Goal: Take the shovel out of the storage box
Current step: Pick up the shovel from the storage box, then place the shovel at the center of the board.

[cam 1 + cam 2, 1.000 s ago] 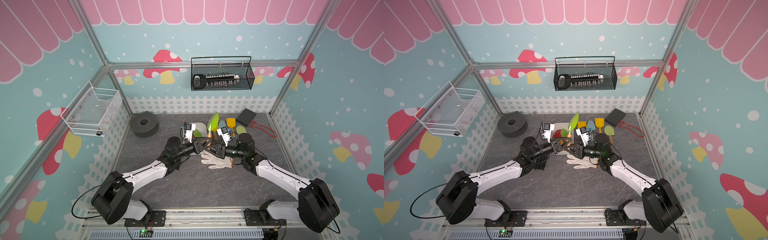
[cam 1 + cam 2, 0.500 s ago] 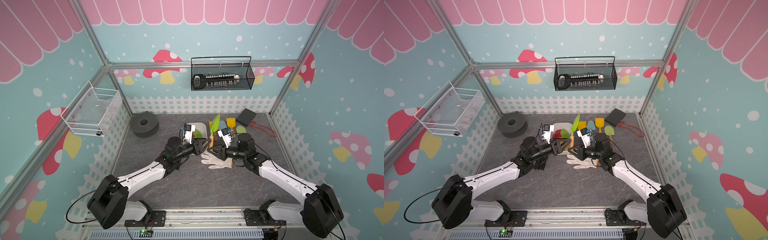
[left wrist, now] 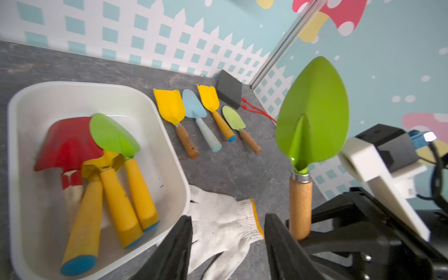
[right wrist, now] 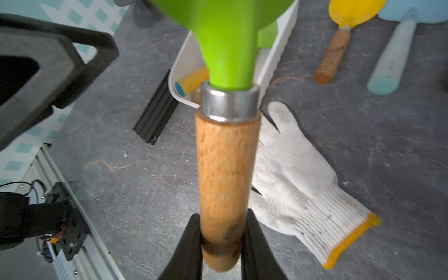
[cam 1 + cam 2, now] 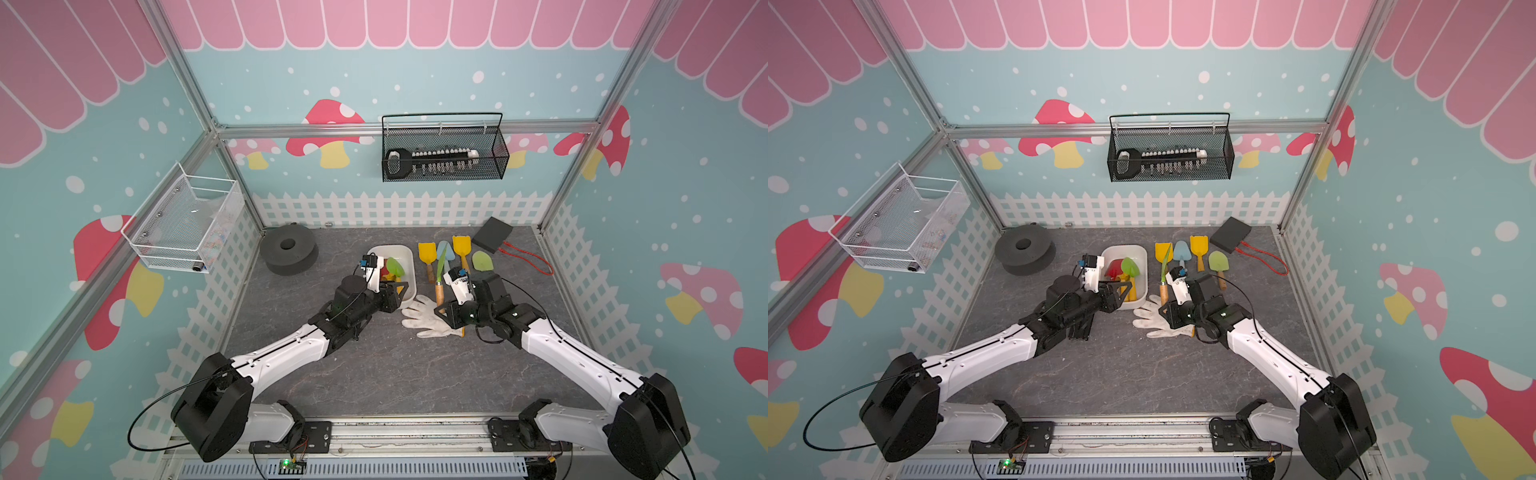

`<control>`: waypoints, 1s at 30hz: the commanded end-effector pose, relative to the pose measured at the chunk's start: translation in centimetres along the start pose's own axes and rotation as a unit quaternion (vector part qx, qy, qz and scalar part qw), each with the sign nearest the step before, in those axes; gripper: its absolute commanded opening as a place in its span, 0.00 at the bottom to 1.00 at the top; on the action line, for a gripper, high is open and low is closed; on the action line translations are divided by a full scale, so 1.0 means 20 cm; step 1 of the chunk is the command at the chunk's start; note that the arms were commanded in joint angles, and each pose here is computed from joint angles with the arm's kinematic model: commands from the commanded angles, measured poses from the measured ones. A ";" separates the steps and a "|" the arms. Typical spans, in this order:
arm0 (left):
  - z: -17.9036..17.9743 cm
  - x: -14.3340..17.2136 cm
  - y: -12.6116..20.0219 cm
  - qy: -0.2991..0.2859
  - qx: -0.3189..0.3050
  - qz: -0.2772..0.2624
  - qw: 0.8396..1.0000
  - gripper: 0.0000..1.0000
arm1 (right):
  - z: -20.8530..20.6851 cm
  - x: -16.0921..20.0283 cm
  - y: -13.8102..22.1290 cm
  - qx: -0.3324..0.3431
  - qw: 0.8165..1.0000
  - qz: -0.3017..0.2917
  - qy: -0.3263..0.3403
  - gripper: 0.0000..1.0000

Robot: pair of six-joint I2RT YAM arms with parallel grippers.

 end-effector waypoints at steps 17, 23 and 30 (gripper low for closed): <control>0.15 0.15 0.01 -0.064 -0.089 0.015 0.994 0.52 | -0.41 0.06 0.07 0.323 0.927 0.184 0.052 0.02; 0.14 0.15 0.01 -0.066 -0.084 0.016 0.994 0.51 | -0.62 0.05 0.02 0.323 0.920 0.223 0.012 0.01; 0.13 0.17 -0.01 -0.064 -0.077 0.025 0.995 0.51 | -0.87 0.04 0.01 0.329 0.907 0.262 -0.023 0.01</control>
Point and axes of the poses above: each gripper's point midway between its finger pads, its own y axis back along the fingers, its own z axis along the line the jaws close on, x = y × z, the point moved 7 cm from there along y, back along the fingers, and after that the axes turned 7 degrees about y, right-handed, at the moved point
